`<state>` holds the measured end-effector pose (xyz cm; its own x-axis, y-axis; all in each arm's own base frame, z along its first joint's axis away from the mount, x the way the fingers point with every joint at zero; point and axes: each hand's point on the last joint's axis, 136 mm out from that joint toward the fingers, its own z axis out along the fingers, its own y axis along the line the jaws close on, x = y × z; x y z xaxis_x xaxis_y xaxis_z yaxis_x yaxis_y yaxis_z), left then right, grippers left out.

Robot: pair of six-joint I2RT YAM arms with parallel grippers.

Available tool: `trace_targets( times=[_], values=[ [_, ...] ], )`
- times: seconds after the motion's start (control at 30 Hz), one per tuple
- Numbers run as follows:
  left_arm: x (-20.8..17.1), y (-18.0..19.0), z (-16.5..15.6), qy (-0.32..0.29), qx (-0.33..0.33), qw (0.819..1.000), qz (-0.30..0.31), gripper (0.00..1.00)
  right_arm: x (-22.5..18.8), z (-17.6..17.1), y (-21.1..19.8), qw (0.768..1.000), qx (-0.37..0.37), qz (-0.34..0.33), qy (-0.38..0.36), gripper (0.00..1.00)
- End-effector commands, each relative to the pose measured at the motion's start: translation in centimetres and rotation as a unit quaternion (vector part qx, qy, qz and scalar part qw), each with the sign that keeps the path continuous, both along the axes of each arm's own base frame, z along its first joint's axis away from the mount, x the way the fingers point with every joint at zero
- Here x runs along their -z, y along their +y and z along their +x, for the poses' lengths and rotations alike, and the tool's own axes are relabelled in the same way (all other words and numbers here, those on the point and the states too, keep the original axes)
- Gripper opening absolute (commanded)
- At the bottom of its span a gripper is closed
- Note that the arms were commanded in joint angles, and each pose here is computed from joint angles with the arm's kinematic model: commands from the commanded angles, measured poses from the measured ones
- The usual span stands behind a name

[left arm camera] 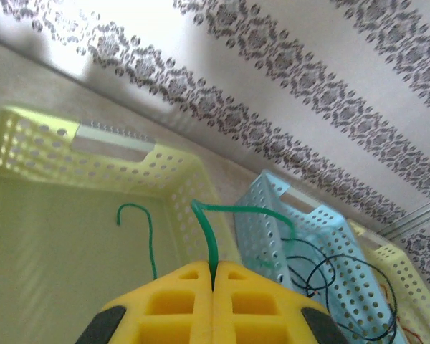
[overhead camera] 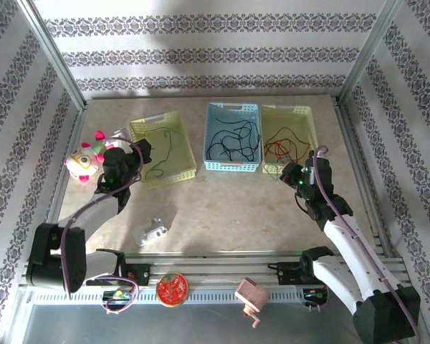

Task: Untangle the cables

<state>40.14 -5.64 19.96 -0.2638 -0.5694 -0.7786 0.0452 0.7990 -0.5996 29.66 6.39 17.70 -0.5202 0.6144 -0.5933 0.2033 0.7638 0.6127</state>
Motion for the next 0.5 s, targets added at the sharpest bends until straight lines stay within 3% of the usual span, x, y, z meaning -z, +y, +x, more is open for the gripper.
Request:
trace_targets(
  times=[0.0,0.1,0.17,0.23,0.27,0.37,0.47],
  values=[
    [-1.2,0.2,1.4,-0.025,-0.006,0.999,-0.02,0.0,-1.1,0.0,0.8,0.999,-0.028,0.002,-0.019,0.0],
    [0.2,0.3,2.1,-0.002,-0.011,1.0,-0.01,0.04,-1.8,0.1,1.8,0.998,-0.056,-0.005,-0.03,0.0],
    [0.4,-0.4,2.4,0.003,0.004,1.0,0.002,0.43,-2.3,0.0,2.7,0.996,-0.078,-0.012,-0.037,0.0],
    [-0.5,-1.6,2.3,-0.005,0.021,1.0,0.016,0.72,-2.7,0.0,3.8,0.994,-0.1,-0.015,-0.045,0.0],
    [-1.2,-2.3,2.1,-0.011,0.03,0.999,0.029,0.79,-3.0,0.0,4.5,0.992,-0.114,-0.011,-0.052,0.0],
    [-3.8,-5.2,1.1,-0.036,0.075,0.994,0.07,0.85,-3.9,0.2,6.3,0.986,-0.147,0.022,-0.071,0.0],
    [-5.0,-9.9,-0.7,-0.047,0.175,0.98,0.08,0.86,-4.7,0.5,7.8,0.979,-0.176,0.058,-0.085,0.0]
  ],
)
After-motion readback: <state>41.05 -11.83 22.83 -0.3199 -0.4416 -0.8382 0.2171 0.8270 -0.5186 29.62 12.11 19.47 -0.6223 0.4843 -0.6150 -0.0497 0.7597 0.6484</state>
